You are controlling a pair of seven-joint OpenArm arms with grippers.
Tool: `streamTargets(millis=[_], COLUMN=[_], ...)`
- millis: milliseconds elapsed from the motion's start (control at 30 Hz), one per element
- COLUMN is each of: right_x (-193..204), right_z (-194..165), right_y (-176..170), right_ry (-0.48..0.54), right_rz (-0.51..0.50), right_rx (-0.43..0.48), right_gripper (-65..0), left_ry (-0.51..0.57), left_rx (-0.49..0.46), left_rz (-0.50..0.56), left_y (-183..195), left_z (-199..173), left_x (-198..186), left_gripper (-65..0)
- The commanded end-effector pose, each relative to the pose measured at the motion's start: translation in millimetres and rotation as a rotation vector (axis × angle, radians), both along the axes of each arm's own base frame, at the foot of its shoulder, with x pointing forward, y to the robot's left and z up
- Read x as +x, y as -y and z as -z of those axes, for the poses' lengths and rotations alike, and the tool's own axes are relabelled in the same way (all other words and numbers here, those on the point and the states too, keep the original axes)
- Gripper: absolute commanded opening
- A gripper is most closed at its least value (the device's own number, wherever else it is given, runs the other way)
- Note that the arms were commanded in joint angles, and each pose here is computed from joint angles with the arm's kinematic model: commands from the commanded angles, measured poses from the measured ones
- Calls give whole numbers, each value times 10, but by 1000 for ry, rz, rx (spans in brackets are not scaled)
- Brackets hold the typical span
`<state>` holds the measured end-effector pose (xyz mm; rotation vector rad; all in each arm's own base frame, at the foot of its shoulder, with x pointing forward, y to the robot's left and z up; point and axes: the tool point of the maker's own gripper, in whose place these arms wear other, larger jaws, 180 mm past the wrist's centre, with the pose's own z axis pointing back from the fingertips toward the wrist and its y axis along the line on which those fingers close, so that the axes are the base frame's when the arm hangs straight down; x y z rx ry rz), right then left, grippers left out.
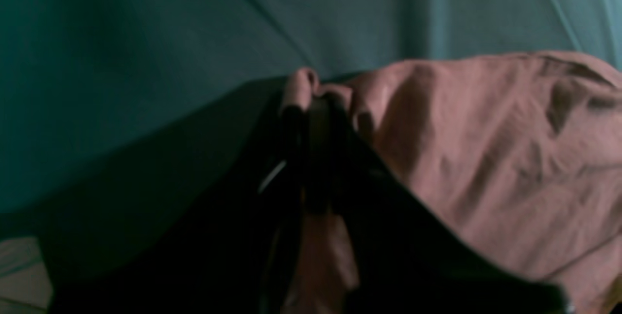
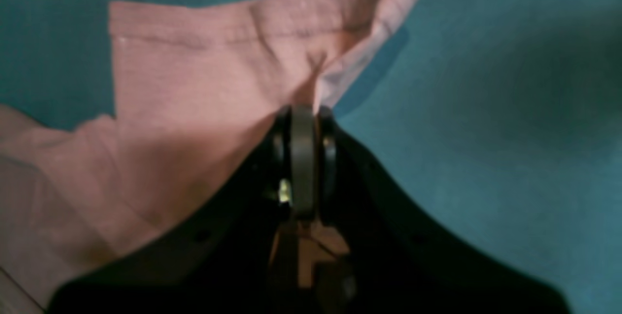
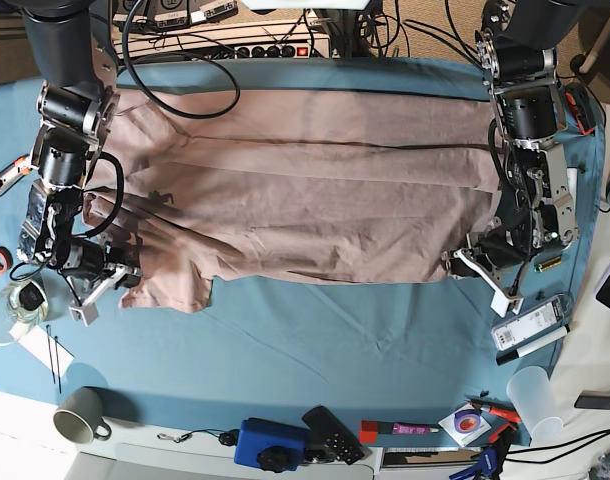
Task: Fold the T-shirt properly
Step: 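Grasp the hem corner with the left gripper too, then lift the hem with both grippers and fold it toward the collar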
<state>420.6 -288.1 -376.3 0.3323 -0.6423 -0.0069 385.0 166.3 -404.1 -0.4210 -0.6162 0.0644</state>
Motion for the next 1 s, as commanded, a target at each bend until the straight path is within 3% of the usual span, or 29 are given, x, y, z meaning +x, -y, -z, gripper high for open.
streamTargets(millis=[0,133,300,433,567,733,967], right_x=[211,296,316,278,175,-27,-252], right_z=[-339,-544,-675,-841,-1040,-1208,-1242], right_y=[95,103,121,77,84,236,278], right_ry=[99,160,180,209,247,278,302], right_rz=[8,-4,-18,-56,-69,-55,-81], right_rx=[-21,-53,-85,-33,6,-57,-57], right_gripper=[-650,-650,-650,-650,-650,-650,-650], left_ry=[-8,21,37,56,61,60,45], left_rx=[2,-44,-20,3,15,-52,-22], left_rz=[21,50,81,102,123,150,148], left_y=[17,116,132,137,154,222,4], left_z=[-71,-262,-413,-541,-620,-686,-707], left_x=[19,54,48,48,22,-22,-65], left_gripper=[-650,-650,-650,-650,-650,-650,-650])
